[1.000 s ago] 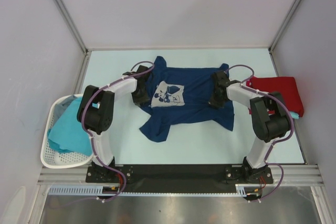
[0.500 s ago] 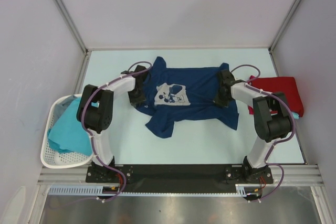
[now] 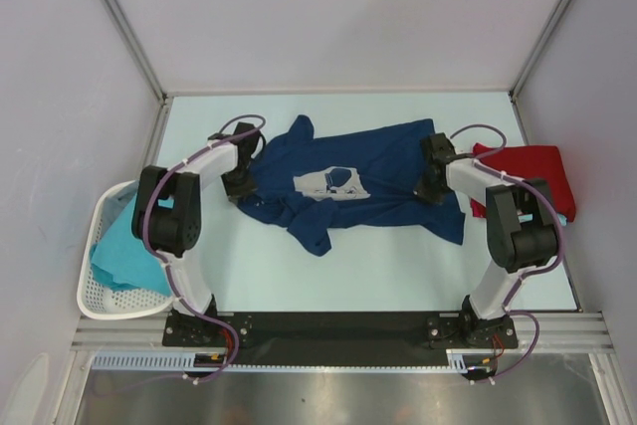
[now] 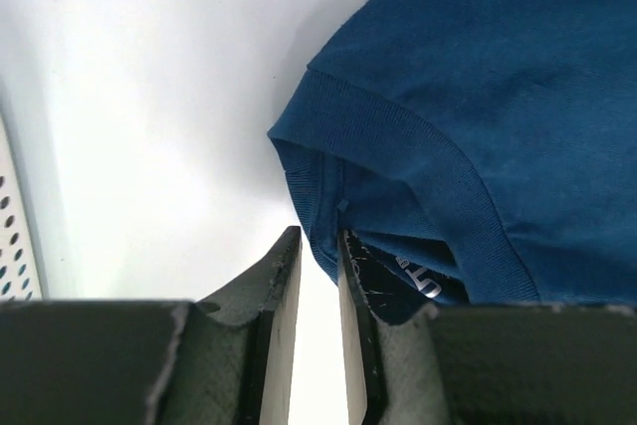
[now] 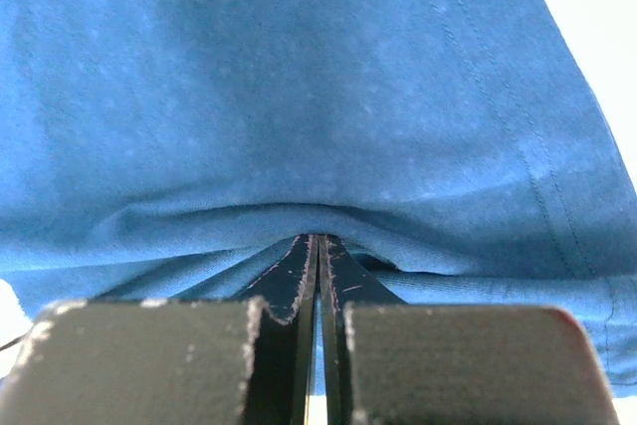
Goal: Fold and stack the t-shirts
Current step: Flatten out the tshirt
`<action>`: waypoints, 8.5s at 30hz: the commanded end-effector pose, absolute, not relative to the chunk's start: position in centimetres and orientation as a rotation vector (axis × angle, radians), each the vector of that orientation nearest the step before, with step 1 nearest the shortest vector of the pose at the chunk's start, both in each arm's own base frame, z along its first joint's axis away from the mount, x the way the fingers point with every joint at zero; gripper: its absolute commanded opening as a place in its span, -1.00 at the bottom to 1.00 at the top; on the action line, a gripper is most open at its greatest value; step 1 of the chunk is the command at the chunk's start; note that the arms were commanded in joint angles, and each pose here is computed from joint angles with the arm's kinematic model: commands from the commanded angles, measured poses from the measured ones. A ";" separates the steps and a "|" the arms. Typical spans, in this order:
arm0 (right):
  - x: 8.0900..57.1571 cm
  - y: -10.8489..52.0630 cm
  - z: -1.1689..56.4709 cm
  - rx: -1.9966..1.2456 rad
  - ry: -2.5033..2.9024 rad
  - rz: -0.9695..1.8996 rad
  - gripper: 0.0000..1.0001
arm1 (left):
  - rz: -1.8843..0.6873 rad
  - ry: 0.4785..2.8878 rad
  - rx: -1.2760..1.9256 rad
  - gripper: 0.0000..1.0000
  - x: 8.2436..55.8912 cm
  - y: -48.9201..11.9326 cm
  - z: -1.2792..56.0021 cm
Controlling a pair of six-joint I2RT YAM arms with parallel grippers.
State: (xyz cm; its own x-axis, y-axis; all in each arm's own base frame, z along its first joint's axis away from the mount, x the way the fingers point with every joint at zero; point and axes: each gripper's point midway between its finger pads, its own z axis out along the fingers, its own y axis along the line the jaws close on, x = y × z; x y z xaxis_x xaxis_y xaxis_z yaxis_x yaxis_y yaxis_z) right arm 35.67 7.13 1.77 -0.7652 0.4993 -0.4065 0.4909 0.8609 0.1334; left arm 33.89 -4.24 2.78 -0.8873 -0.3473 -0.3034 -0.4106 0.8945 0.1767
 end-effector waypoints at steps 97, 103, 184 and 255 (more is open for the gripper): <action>35.5 17.4 9.8 0.278 2.468 -0.027 0.22 | -0.056 2.916 0.179 -1.00 7.4 -14.2 7.7; 35.3 17.5 9.4 0.283 2.473 -0.038 0.21 | -0.003 2.928 0.172 -0.79 6.4 -12.0 8.2; 55.6 8.6 1.1 0.572 2.542 -0.088 -0.86 | -0.057 2.677 -0.182 -0.28 53.7 -16.5 2.9; 33.4 10.6 12.7 0.397 2.459 -0.090 0.19 | -0.238 2.529 0.046 -0.19 27.0 -17.9 12.5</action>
State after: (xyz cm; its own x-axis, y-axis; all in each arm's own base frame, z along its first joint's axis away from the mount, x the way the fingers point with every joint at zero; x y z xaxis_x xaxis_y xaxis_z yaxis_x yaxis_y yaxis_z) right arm 36.64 12.52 15.05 -0.7236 0.2499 -0.6434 0.2579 0.9625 0.0838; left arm 30.18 -18.77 16.35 -0.7840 -0.0222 -0.6203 0.1241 0.9736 -0.1917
